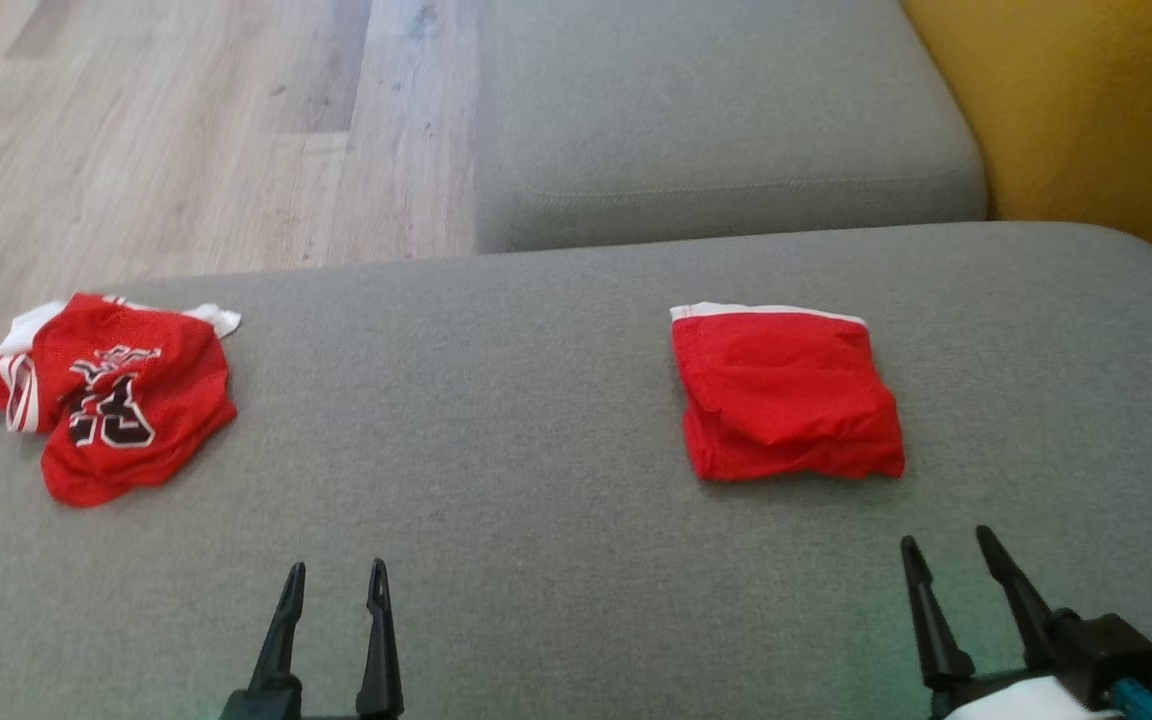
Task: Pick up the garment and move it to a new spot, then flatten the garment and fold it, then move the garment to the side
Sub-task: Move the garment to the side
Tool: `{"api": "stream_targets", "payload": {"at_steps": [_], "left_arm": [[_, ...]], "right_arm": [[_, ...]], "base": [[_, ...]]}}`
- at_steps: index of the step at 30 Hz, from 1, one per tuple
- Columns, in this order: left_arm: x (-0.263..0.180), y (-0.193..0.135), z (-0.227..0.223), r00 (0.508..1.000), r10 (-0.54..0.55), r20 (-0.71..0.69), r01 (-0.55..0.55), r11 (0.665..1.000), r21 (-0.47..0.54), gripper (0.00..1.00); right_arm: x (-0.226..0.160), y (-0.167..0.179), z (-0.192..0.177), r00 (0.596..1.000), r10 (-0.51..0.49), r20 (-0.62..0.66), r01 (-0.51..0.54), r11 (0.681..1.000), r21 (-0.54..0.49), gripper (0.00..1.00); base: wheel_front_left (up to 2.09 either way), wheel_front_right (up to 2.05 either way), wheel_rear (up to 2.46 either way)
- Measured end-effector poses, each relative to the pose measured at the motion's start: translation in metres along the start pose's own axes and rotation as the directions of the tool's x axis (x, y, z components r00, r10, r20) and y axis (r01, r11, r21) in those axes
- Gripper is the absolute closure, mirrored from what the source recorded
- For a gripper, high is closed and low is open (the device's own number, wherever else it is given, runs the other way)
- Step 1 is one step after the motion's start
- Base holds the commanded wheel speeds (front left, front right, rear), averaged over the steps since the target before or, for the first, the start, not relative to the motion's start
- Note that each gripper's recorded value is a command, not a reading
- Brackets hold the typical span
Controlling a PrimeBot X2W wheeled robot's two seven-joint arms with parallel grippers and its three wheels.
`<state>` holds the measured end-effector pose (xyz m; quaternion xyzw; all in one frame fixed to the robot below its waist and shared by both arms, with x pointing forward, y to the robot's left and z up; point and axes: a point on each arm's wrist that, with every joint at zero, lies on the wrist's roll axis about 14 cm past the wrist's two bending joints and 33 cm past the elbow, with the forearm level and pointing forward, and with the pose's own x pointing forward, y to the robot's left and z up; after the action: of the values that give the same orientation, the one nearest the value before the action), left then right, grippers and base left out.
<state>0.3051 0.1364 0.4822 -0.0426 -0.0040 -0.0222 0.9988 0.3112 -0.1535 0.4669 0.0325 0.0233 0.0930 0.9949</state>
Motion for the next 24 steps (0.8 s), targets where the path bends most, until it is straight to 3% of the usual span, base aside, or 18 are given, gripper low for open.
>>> {"api": "stream_targets", "payload": {"at_steps": [10,17,24], "left_arm": [[0.014,0.008,0.008,1.000,0.019,0.021,-0.019,0.999,0.025,0.00],[0.032,0.010,0.013,0.999,0.026,0.030,-0.026,0.999,0.020,0.00],[0.056,0.008,0.008,1.000,0.009,0.016,-0.010,0.999,0.034,0.00]], "right_arm": [[0.026,-0.011,-0.016,0.998,-0.011,-0.066,0.010,1.000,-0.012,0.00],[0.085,-0.030,-0.022,0.991,-0.018,-0.129,0.015,1.000,-0.023,0.00],[0.144,-0.072,-0.026,0.964,-0.093,-0.251,0.087,0.996,-0.035,0.00]], "base": [[0.00,0.00,0.00],[0.00,0.00,0.00],[0.00,0.00,0.00]]}}
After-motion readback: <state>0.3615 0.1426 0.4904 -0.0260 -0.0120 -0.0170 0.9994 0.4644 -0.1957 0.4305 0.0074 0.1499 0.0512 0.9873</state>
